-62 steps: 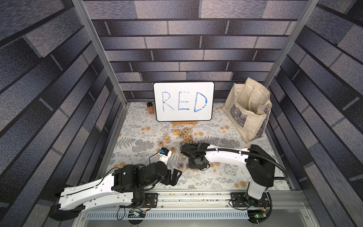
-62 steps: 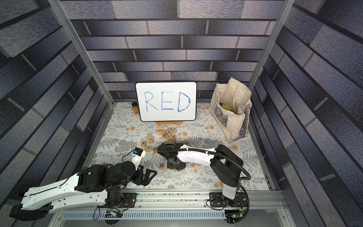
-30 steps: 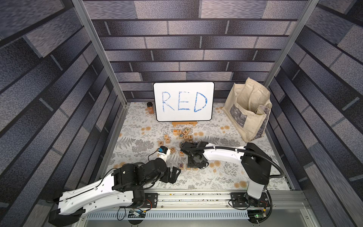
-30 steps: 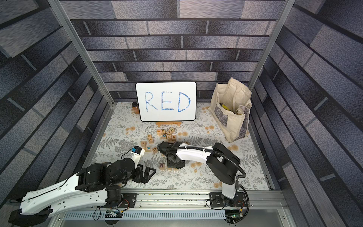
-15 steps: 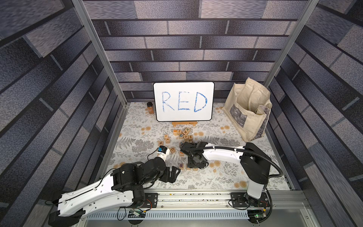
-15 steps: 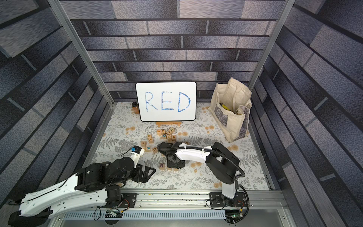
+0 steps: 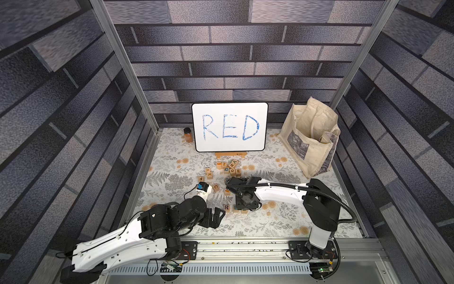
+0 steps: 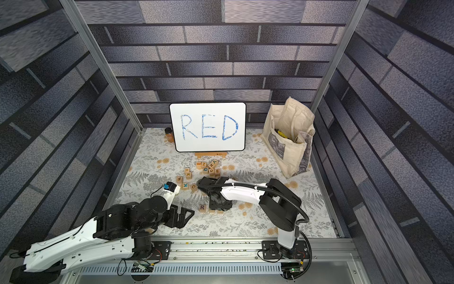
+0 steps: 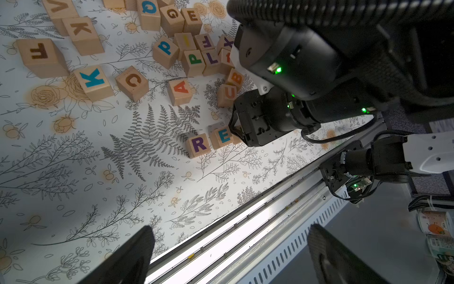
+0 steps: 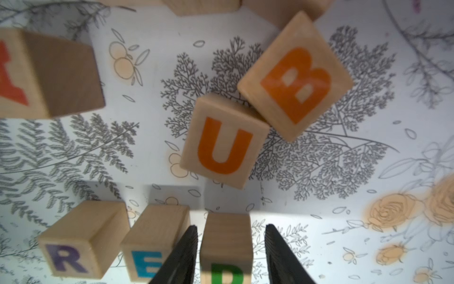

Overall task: Assemble the uppercase word "red" with letter blocks
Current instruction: Place the letter block at the center of the board, then reset both arms

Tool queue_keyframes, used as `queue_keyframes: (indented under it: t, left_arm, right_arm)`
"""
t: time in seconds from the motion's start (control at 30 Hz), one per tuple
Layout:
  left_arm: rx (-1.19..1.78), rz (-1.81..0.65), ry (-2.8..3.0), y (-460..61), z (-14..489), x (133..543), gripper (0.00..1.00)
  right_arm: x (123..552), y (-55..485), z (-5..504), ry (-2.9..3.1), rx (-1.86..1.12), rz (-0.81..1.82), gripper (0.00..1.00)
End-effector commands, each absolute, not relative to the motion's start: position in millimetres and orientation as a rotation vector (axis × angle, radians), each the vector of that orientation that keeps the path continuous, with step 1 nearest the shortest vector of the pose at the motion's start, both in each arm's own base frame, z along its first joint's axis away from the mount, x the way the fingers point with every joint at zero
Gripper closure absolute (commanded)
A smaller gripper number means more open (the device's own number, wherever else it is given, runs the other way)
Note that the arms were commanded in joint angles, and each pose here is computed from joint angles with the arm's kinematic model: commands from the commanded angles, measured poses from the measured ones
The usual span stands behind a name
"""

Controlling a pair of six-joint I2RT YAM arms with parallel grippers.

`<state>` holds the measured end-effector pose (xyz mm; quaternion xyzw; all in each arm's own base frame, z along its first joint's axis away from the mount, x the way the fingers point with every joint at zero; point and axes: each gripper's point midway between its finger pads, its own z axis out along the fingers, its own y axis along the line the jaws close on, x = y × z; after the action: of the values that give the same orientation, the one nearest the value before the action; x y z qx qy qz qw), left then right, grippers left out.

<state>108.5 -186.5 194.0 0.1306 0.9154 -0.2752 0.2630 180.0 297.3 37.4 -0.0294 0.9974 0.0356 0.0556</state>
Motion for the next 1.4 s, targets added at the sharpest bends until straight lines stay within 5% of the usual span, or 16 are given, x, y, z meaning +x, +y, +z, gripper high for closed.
queue_keyframes:
  t: [0.0, 0.27, 0.53, 1.0, 1.37]
  left_arm:
    - [0.383, -0.724, 2.483, -183.0, 191.4, 107.8, 0.00]
    - [0.353, -0.673, 2.493, -173.0, 192.2, 119.2, 0.00]
    - [0.275, -0.641, 2.513, -164.6, 192.9, 145.4, 0.00]
    - [0.070, -0.476, 2.457, -137.5, 193.4, 218.4, 0.00]
    - [-0.163, -0.258, 2.423, -78.2, 172.7, 271.8, 0.00]
  right_arm:
    - [184.4, 288.7, 57.4, 2.994, -0.077, 0.102, 0.53]
    - [182.9, 282.2, 83.4, 2.962, -0.101, 0.149, 0.42]
    - [182.5, 273.8, 124.5, 2.894, -0.178, 0.259, 0.00]
    - [216.1, 228.1, 186.0, 2.779, -0.234, 0.335, 0.00]
    - [265.1, 163.7, 181.0, 2.632, -0.277, 0.009, 0.00]
